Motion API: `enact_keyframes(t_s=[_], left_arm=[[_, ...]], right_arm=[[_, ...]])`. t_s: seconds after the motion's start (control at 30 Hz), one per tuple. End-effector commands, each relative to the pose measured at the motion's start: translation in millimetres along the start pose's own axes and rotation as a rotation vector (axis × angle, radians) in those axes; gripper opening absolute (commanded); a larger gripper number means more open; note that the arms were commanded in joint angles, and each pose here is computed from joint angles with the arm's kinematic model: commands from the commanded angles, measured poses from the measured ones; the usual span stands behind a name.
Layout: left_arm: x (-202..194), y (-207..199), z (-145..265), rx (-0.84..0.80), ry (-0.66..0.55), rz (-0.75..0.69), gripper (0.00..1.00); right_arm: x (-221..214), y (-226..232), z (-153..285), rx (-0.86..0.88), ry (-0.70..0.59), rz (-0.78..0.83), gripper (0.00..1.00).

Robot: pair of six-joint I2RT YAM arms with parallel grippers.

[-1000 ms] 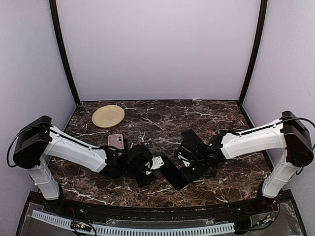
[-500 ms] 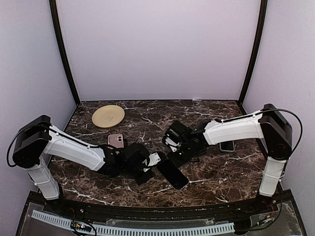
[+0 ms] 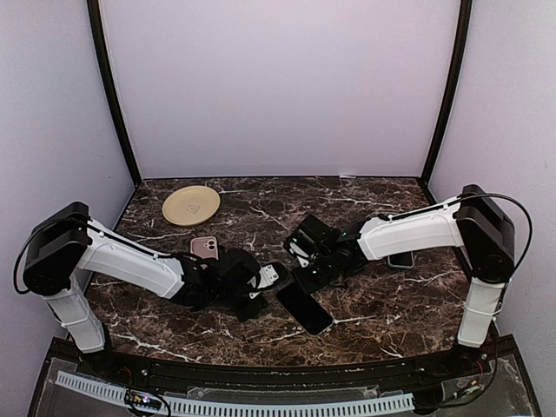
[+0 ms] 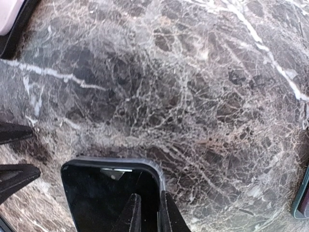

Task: Put the phone into the phone case
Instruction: Press the phone with the phone case at the center of the board, then pick up the phone with the phone case at the center of the board.

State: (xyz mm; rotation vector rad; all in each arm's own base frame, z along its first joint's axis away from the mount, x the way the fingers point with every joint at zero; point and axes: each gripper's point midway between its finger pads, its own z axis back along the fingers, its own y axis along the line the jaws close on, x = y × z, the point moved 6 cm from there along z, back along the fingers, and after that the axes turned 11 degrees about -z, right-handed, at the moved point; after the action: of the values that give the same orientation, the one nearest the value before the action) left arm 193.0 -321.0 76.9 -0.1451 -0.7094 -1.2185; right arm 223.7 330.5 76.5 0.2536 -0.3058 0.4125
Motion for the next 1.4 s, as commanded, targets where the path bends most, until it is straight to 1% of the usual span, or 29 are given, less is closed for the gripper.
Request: enact_keyframes(t_s=[0.0,0.07,0.13,0.27,0.33,0.37,0.43,0.63,0.83,1.1,1.23,1.37], left_arm=[[4,8,11,0.030,-0.024,0.016,0.34],[2,10,13,0.038,-0.020,0.022,0.34],[2,12,16,0.043,-0.022,0.031,0.34],[7,18,29,0.057,-0.058,0.051,0.35],[7,21,34,0.063,-0.073,0.065,0.35],[8,23,36,0.065,-0.078,0.073,0.35],[7,25,39,0.067,-0.085,0.083,0.35],[10,25,42,0.052,-0.093,0.093,0.35],[15,26,46,0.050,-0.119,0.099,0.35],[12,26,49,0.050,-0.116,0.101,0.35],[10,25,50,0.052,-0.113,0.102,0.35],[9,26,50,0.048,-0.108,0.104,0.36]], right_arm=[[-70,-43,-44,-0.209,0.276,0.027,0.15],[-56,-34,-31,-0.175,0.237,0.041,0.19],[-34,-21,-9,-0.127,0.161,0.047,0.30],[1,5,36,-0.071,0.025,0.055,0.70],[3,14,49,-0.058,-0.012,0.055,0.93],[1,17,54,-0.056,-0.021,0.053,0.98],[-7,21,57,-0.054,-0.016,0.053,0.98],[-40,21,39,-0.062,0.053,0.029,0.99],[-58,19,21,-0.091,0.095,0.018,0.99],[-82,13,3,-0.165,0.162,0.021,0.98],[-87,7,-3,-0.201,0.175,0.024,0.92],[-84,8,-4,-0.204,0.159,0.028,0.86]])
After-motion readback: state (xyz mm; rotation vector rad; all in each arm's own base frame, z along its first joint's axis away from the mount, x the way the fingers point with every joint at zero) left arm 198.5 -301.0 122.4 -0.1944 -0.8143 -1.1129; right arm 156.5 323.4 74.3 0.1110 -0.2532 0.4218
